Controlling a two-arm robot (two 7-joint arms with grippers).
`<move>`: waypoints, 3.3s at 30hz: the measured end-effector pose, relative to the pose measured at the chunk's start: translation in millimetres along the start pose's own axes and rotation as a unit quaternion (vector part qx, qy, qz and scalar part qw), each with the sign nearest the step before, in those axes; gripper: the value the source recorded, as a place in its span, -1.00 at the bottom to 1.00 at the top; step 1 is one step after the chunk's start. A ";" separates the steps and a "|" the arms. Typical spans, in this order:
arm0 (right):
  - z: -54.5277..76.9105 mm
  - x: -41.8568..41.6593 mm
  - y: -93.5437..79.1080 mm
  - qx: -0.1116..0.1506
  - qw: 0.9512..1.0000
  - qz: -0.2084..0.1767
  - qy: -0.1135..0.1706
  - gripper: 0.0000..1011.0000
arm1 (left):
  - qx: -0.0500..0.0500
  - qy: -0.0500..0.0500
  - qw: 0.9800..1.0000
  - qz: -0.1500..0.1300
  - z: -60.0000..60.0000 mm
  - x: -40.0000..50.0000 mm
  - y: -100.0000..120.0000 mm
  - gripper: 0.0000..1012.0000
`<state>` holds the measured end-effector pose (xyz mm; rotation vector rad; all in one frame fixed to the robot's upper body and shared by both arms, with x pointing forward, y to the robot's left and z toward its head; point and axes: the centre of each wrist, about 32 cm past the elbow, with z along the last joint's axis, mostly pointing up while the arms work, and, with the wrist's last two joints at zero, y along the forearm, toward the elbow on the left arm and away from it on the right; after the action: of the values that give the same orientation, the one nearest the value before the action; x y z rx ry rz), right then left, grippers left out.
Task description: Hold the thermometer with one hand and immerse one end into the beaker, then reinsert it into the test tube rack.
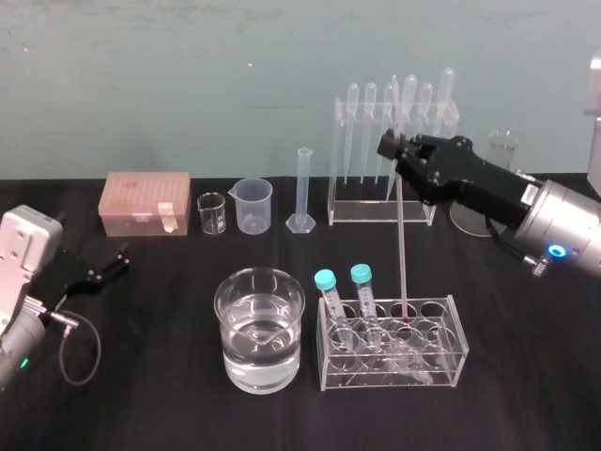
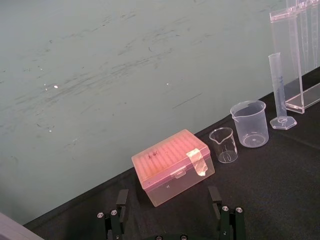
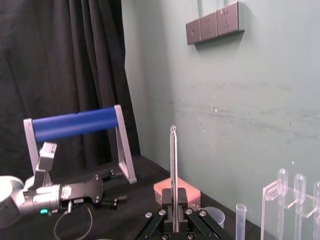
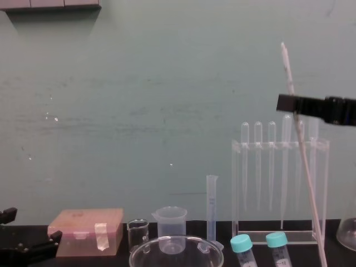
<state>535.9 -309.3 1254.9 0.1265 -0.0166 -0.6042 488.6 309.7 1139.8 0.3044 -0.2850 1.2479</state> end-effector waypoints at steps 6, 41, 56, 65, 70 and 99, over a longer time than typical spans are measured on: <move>-8.2 0.7 0.4 -0.019 1.000 0.003 -0.003 -0.89 | 0.000 0.000 1.000 0.000 0.0 0.0 0.0 0.99; -25.4 -2.8 4.2 -0.047 0.999 0.000 0.005 -0.83 | 0.000 0.000 1.000 0.000 0.0 0.0 0.0 0.99; -25.1 -2.5 3.9 -0.047 0.999 0.000 0.006 0.04 | 0.000 0.000 1.000 0.000 0.0 0.0 0.0 0.99; -25.0 -2.5 3.9 -0.046 0.999 0.000 0.006 0.59 | 0.000 0.000 1.000 0.000 0.0 0.0 0.0 0.99; -18.3 -1.6 3.8 -0.033 0.999 -0.010 -0.002 0.90 | 0.000 0.000 1.000 0.000 0.0 0.0 0.0 0.99; -59.5 -20.7 -24.6 -0.219 0.925 -0.294 -0.095 0.98 | 0.000 0.000 1.000 0.000 0.0 0.0 0.0 0.99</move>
<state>508.1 -310.9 1193.3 -0.3790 -0.0301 -1.2041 488.6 309.7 1139.8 0.3045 -0.2850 1.2479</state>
